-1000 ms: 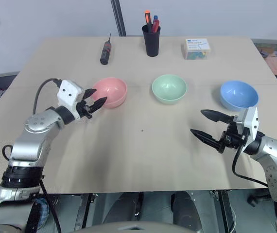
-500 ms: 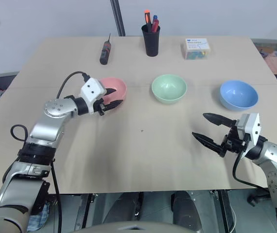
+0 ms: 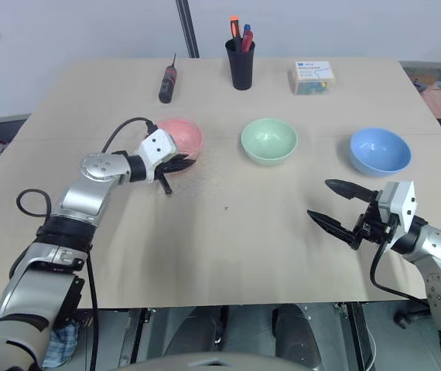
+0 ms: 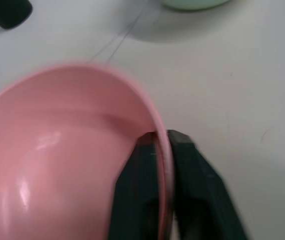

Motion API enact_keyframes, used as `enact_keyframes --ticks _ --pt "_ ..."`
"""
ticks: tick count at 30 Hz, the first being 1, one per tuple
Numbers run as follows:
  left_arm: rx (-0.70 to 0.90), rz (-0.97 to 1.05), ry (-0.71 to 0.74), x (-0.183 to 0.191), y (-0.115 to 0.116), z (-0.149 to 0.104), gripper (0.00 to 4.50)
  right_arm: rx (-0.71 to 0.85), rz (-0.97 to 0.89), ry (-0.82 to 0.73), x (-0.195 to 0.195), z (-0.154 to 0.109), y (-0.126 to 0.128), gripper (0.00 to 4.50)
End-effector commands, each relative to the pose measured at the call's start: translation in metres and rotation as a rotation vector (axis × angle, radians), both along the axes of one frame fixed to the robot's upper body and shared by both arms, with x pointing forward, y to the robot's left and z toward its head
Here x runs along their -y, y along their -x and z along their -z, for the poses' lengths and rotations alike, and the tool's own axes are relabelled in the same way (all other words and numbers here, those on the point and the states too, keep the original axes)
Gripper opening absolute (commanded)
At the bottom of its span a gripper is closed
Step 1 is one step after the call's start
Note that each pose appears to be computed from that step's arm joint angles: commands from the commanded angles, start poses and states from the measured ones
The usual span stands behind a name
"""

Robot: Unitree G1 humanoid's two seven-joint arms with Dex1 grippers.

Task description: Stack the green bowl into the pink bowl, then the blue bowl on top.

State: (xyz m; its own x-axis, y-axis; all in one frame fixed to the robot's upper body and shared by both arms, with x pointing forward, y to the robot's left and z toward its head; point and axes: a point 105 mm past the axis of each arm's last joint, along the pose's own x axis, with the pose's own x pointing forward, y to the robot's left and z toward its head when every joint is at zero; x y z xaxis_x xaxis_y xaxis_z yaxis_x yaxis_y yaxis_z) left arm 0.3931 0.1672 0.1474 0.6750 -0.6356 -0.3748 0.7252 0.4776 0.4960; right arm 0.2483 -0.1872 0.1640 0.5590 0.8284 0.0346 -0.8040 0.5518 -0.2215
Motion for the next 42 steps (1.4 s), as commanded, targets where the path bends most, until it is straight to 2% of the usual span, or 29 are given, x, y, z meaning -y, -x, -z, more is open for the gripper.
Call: enact_keyframes --ticks 1,4,7,13,16,19,21,22,23,24,25,27,30,31,33,35,38,39,42 --pt "0.054 0.04 -0.013 0.006 -0.001 -0.015 0.05 0.044 0.016 0.008 0.006 -0.008 0.001 3.77" --pt "0.071 0.149 0.009 0.022 0.011 -0.028 0.05 0.044 0.015 0.01 0.006 -0.007 0.002 3.77" --pt "0.05 0.352 0.03 0.051 0.043 -0.037 0.05 0.04 0.014 0.01 0.007 -0.006 0.001 3.77" --pt "-0.16 0.702 -0.104 0.073 0.119 -0.004 0.05 0.037 0.001 0.004 0.003 -0.004 -0.002 3.77" --pt "-0.214 0.764 -0.141 0.075 0.131 0.003 0.05 0.038 -0.004 0.005 0.002 -0.004 -0.004 3.77" --pt "-0.197 0.764 -0.165 0.079 0.129 0.006 0.05 0.045 -0.006 0.009 0.003 -0.005 -0.006 3.77" --pt "-0.16 0.758 -0.151 0.084 0.124 0.003 0.82 0.046 -0.007 0.01 0.003 -0.005 -0.006 3.77" --pt "-0.138 0.75 -0.127 0.087 0.121 -0.001 0.94 0.046 -0.008 0.01 0.003 -0.005 -0.006 3.77" --pt "-0.119 0.744 -0.104 0.09 0.119 -0.004 1.45 0.045 -0.008 0.01 0.002 -0.005 -0.006 3.77" --pt "-0.094 0.733 -0.084 0.093 0.116 -0.008 1.7 0.041 -0.009 0.012 0.002 -0.005 -0.005 3.77" --pt "-0.063 0.722 -0.069 0.094 0.113 -0.012 2.31 0.036 -0.01 0.015 0.003 -0.004 -0.005 3.77" --pt "-0.03 0.666 -0.019 0.093 0.107 -0.021 3.0 0.035 -0.01 0.022 0.003 -0.005 -0.006 3.77" --pt "-0.031 0.629 0.106 0.082 0.111 -0.041 4.19 0.038 -0.013 0.036 0.005 -0.01 -0.008 3.77" --pt "-0.037 0.621 0.155 0.078 0.114 -0.049 4.45 0.039 -0.018 0.043 0.005 -0.012 -0.008 3.77" --pt "-0.067 0.575 0.262 0.065 0.117 -0.064 4.45 0.052 -0.033 0.054 0.004 -0.018 -0.012 3.77" --pt "-0.125 0.544 0.348 0.047 0.13 -0.073 4.45 0.06 -0.068 0.062 0.0 -0.026 -0.019 3.77" --pt "-0.164 0.508 0.431 0.03 0.144 -0.081 4.45 0.055 -0.114 0.095 -0.006 -0.031 -0.027 3.77" --pt "-0.16 0.488 0.459 0.022 0.147 -0.082 4.45 0.05 -0.121 0.113 -0.008 -0.032 -0.032 3.77" --pt "-0.057 0.279 0.53 -0.018 0.137 -0.077 4.45 0.08 -0.124 0.216 -0.026 -0.04 -0.065 3.77"
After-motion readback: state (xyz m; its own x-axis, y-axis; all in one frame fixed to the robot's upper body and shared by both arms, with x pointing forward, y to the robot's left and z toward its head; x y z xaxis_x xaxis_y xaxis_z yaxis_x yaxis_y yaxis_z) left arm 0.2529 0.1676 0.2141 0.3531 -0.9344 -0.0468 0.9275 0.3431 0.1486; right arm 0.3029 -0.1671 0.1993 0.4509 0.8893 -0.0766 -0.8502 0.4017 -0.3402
